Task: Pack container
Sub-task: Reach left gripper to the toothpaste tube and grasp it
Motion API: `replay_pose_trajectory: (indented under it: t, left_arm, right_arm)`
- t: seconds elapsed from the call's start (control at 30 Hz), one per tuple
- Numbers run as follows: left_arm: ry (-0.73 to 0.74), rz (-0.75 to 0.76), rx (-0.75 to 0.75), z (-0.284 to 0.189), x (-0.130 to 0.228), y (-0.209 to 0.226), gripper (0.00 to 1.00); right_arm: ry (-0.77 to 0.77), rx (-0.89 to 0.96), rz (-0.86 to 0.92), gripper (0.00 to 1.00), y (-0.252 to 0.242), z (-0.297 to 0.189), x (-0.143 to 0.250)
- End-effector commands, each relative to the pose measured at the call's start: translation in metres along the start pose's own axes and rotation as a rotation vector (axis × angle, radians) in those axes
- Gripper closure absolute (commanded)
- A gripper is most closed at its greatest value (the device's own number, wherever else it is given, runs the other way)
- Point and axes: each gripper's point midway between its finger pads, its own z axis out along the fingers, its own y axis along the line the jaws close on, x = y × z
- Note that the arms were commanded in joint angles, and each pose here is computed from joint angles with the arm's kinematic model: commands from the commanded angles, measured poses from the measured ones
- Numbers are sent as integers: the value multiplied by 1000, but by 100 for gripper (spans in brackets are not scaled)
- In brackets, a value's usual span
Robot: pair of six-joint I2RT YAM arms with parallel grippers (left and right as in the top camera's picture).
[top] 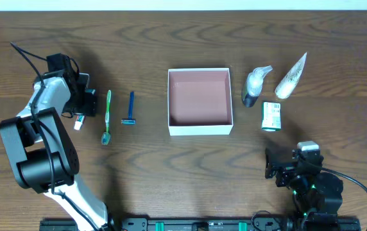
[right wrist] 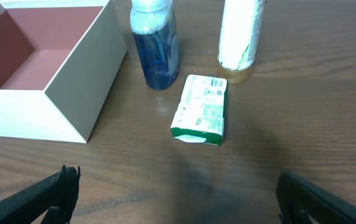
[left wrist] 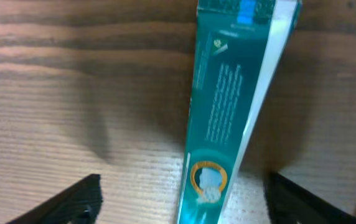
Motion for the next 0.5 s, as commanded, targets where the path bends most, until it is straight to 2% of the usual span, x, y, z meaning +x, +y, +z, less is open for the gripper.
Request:
replay_pose_trajectory:
  t: [0.0,0.2,0.47]
  left_arm:
    - [26,11,-3,10,3,1,30]
    - [16,-3,-7,7,1,2,71]
    - [-61,-135,-1,-26,-10,3,81]
  right_arm:
    - [-2,-11,-22,1,2,0,0]
    - [-2,-11,-22,1,2,0,0]
    - [-2,-11,-22,1,2,0,0]
